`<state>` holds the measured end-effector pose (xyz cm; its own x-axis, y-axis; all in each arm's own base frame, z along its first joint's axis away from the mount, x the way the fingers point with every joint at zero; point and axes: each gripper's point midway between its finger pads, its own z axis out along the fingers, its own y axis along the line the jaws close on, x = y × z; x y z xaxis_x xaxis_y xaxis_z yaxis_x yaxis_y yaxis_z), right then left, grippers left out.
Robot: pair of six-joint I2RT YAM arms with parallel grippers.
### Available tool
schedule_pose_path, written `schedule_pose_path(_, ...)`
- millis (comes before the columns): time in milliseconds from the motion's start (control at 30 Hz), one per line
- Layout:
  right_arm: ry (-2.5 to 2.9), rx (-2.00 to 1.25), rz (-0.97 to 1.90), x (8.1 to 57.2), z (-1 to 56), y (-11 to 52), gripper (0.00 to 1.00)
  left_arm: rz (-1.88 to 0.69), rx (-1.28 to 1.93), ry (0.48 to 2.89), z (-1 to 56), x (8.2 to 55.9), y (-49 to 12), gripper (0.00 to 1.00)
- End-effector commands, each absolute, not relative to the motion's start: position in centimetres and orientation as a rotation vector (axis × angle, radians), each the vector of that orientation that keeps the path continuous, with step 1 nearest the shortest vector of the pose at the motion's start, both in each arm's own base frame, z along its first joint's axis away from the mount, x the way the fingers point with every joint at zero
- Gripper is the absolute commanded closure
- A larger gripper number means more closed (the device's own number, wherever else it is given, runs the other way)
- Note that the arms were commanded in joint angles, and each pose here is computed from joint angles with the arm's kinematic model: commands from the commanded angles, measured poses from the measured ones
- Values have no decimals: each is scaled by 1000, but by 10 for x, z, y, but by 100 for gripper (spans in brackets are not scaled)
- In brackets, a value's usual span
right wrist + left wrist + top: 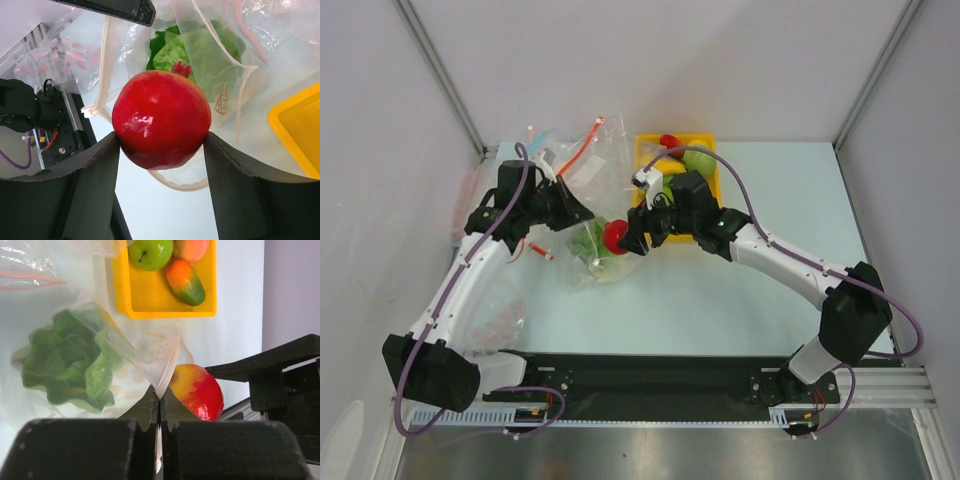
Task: Place the food in the zip-top bag and seal the zipper
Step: Place the fake fruit in the zipper food storage bag.
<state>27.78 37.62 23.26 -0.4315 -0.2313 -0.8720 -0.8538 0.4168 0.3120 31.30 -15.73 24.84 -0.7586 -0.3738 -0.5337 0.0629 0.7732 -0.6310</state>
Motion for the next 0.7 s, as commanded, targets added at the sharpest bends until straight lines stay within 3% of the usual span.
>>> schedule_pose_path(0, 1815, -953, 1010, 285, 246, 387, 55, -968, -154, 2194, 286, 320, -174, 100)
schedule_pose_path(667, 1961, -880, 780, 334, 219, 386, 58, -1001, -69, 2270, 272, 307, -185, 100)
